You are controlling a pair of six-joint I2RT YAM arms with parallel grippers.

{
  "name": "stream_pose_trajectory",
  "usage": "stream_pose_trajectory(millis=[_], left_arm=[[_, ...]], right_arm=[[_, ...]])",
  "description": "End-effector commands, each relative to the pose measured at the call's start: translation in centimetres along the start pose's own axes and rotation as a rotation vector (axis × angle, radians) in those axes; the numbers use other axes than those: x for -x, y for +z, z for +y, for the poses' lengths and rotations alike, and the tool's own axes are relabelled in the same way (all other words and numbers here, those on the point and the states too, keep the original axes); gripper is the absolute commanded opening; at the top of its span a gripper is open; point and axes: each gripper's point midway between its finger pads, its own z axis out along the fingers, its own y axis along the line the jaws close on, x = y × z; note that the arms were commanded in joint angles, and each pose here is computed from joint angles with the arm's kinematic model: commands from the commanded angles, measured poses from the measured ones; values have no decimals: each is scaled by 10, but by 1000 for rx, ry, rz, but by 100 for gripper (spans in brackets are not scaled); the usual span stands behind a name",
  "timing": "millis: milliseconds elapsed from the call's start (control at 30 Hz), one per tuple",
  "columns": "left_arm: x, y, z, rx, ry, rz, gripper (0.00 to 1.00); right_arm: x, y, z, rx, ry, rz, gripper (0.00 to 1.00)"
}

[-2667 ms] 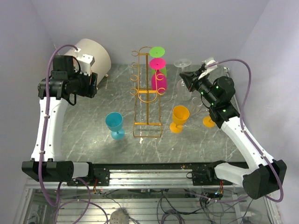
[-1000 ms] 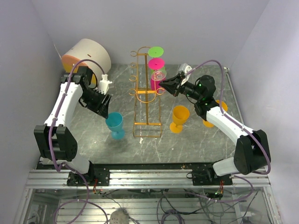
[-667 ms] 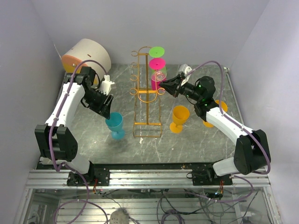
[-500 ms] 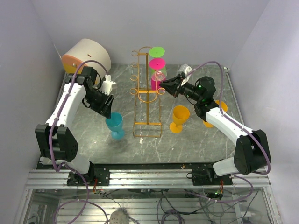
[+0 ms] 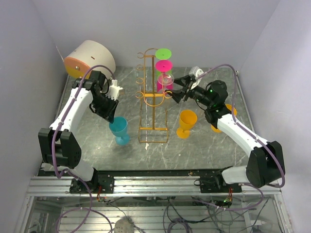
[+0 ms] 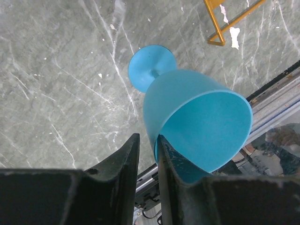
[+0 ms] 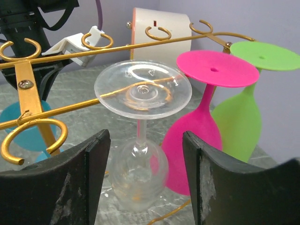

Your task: Place the wine glass upside down on the wine glass rack

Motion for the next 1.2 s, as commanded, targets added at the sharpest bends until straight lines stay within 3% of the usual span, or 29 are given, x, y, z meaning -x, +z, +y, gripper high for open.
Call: stream_pose_trajectory(millis=[0, 67, 100, 133, 267, 467, 700, 800, 900, 1067, 1167], left_arm=[[1, -3, 2, 43, 11, -19, 30], [2, -5, 3, 52, 16, -24, 27], [3, -7, 3, 56, 19, -28, 24], [3, -9, 2, 59, 20, -31, 21], [8, -18, 1, 71, 29, -55, 7], [24, -49, 1, 127, 62, -127, 7], [56, -124, 5, 270, 150, -215, 7], [83, -179, 5, 384, 210, -348, 7], [108, -232, 3, 505, 269, -522, 7], [138, -336, -46, 613, 391, -1081, 7], [149, -352, -62, 561, 407, -1170, 7]], right_arm=[[10, -9, 3, -25, -38, -5, 67], [11, -13, 4, -37, -45, 4, 79], [12, -16, 4, -45, -50, 7, 96], [13, -19, 4, -54, -56, 9, 99], [13, -32, 1, -120, -66, 42, 100], [21, -66, -7, -280, -83, 81, 100], [53, -99, -13, -436, -84, 76, 100], [107, -116, -31, -613, 68, -80, 100], [161, -87, -2, -393, 148, -162, 100], [223, -24, 33, 33, 489, -263, 100], [229, 5, 25, 122, 763, -256, 100]])
